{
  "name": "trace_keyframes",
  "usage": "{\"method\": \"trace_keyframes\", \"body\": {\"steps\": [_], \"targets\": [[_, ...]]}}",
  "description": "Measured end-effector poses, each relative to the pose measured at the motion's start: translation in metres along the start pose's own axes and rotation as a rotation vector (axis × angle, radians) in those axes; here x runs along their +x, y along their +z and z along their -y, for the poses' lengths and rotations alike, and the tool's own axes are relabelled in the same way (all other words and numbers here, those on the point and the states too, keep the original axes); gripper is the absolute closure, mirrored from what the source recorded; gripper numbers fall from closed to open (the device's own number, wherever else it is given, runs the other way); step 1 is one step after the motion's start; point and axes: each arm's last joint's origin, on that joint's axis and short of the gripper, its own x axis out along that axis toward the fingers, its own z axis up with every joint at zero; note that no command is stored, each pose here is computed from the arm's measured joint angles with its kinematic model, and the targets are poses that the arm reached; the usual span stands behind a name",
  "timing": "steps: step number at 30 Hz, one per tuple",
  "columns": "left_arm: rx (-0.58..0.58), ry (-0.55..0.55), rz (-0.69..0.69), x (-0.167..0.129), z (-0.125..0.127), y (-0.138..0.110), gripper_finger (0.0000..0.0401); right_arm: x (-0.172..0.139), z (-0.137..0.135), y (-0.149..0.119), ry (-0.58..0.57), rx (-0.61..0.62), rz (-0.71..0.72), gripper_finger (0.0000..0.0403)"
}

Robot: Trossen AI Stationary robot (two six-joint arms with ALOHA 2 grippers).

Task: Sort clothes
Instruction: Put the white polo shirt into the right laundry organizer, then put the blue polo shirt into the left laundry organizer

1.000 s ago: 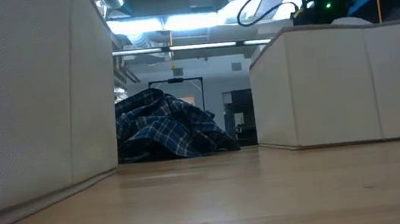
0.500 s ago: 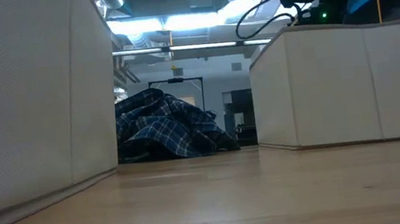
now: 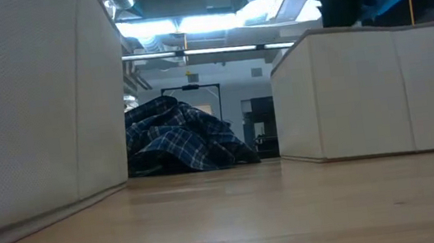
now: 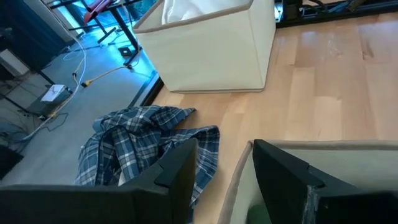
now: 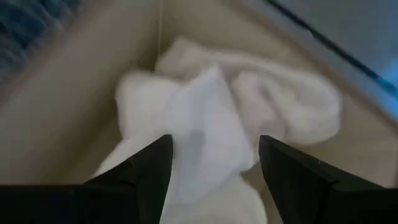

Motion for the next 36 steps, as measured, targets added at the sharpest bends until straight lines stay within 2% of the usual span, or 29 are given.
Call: {"method": "trace_keyframes", "body": {"steps": [2,6,13,17,20,26,31,36], "targets": [[0.015,0.000,0.000,0.000,0.000,0.000,0.0251,-0.012,-0.001,0.009,0.027,-0.007,0.067,0.0163],[0.008,0.012,-0.002,0.002,-0.001,0.001,0.0251,-0.023,-0.016,0.019,0.088,-0.103,0.232,0.0164],[-0.024,0.085,0.002,0.015,-0.012,0.007,0.0251,-0.013,-0.054,0.021,0.168,-0.357,0.488,0.0164],[-0.054,0.147,0.021,0.027,-0.023,0.016,0.0251,-0.007,-0.064,0.022,0.240,-0.445,0.594,0.0165],[-0.103,0.152,0.023,0.039,-0.035,0.022,0.0250,-0.005,-0.067,0.022,0.312,-0.478,0.627,0.0165],[-0.163,0.118,0.010,0.062,-0.063,0.027,0.0242,-0.005,-0.066,0.018,0.319,-0.525,0.606,0.0165],[-0.221,0.134,-0.010,0.076,-0.091,0.033,0.0196,-0.016,-0.057,0.010,0.335,-0.542,0.584,0.0165],[-0.229,0.154,-0.059,0.098,-0.110,0.041,0.0151,-0.017,-0.050,-0.006,0.375,-0.559,0.627,0.0165]]}}
